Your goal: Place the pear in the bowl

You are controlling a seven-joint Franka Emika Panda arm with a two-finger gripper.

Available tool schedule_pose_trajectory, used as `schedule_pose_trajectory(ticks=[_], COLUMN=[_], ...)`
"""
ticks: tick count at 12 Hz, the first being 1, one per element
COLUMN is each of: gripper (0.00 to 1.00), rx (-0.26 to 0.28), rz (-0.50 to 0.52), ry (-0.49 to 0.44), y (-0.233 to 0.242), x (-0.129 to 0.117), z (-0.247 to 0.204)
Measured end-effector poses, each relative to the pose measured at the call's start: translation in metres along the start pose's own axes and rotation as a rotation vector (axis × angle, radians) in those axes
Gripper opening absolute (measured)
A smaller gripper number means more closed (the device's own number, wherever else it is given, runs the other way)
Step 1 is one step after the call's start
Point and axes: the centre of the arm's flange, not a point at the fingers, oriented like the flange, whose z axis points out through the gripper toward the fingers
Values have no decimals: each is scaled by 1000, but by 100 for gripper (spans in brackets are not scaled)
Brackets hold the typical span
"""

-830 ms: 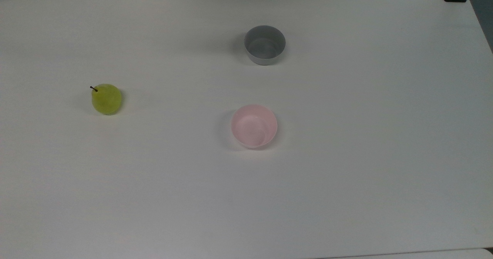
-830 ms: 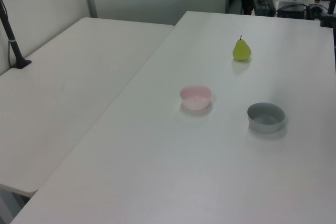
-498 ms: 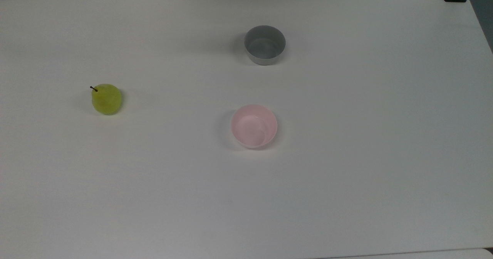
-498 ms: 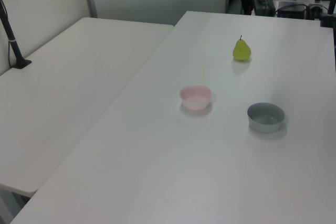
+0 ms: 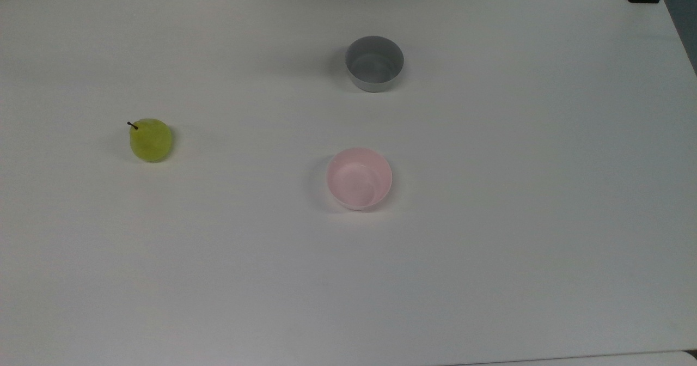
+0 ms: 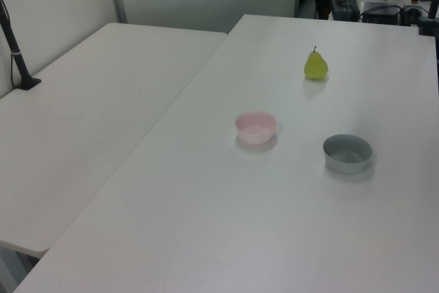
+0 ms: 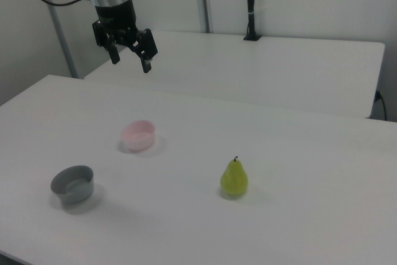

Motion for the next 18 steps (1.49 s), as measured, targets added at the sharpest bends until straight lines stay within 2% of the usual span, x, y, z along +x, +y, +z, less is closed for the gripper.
schedule_pose_trajectory(ticks=[3, 6, 8, 10, 12, 15, 18], gripper=[100, 100, 100, 100, 100, 100, 100], rx=[-2, 4, 6, -2, -16, -50, -69], rz=[-11, -151, -294, -347, -331, -270, -219], ry=[-3, -49, -62, -65, -72, -30, -32], y=[9, 20, 34, 56, 74, 116, 156], x=[-1, -7, -11, -14, -17, -11, 9], z=[-1, 3, 4, 4, 5, 14, 65])
